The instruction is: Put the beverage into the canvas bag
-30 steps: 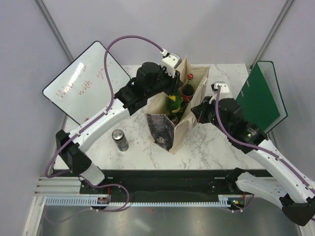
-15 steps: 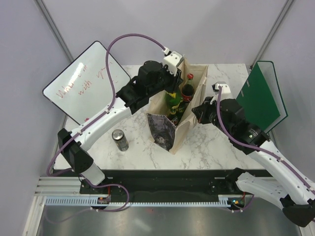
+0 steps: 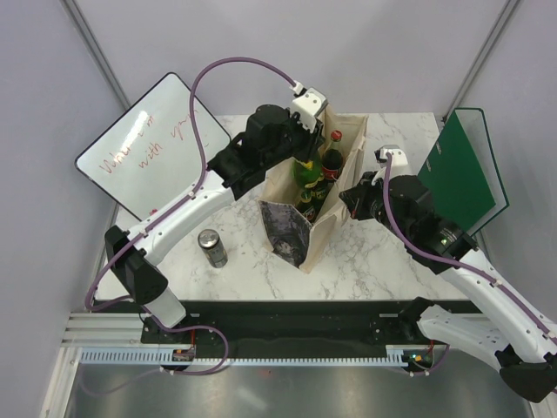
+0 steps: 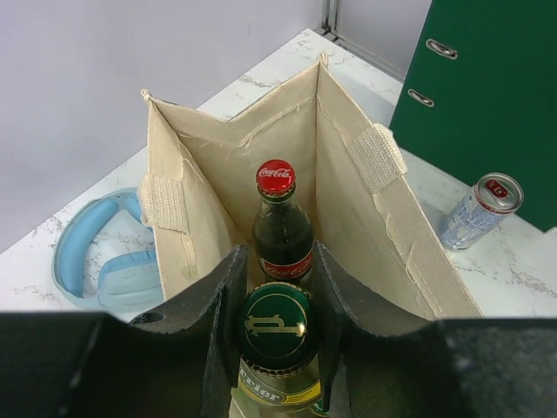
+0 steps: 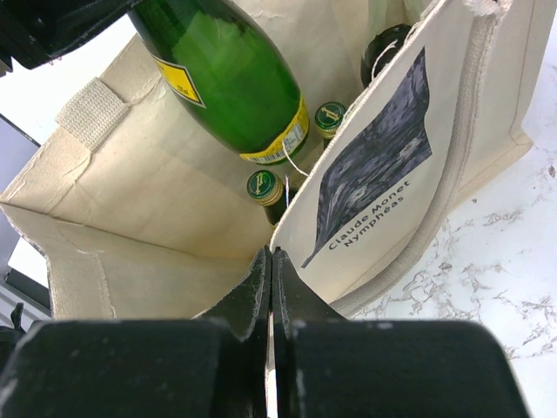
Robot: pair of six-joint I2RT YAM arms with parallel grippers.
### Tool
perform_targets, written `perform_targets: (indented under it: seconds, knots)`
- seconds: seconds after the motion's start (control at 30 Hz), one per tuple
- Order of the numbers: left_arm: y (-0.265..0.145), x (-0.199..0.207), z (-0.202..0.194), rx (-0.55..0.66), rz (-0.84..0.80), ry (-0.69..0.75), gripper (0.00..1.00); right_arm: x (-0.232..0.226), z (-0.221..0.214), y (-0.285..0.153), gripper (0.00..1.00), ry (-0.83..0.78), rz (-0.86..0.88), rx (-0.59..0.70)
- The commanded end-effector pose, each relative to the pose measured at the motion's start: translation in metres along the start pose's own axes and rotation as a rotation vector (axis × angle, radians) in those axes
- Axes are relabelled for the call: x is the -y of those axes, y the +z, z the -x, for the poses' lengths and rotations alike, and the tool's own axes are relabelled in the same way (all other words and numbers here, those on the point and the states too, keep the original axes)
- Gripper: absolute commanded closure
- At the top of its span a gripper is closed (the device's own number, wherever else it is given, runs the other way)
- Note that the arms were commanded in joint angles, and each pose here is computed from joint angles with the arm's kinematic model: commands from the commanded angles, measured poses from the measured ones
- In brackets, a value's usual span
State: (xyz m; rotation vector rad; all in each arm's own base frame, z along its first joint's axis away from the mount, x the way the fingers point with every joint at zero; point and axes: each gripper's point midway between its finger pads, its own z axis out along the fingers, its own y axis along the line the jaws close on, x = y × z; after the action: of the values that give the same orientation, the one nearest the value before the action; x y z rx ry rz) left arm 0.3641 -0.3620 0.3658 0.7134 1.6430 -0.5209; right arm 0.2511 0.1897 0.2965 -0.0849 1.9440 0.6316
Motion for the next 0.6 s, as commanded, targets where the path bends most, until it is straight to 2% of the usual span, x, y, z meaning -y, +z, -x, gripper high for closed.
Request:
perform_targets:
  seconds: [0.0,0.43,0.57]
  knots:
    - [-0.022,-0.02,0.095,0.271,0.084,0.096,0.98,-0.022,0.031,-0.012,1.0,0.009,0.089,0.087]
    - [-0.005,-0.025,0.063,0.214,0.114,0.134,0.98,-0.024,0.038,-0.015,1.0,0.014,0.089,0.104]
    - [0.002,-0.025,0.042,0.175,0.119,0.13,0.98,-0.024,0.038,-0.014,1.0,0.016,0.087,0.104]
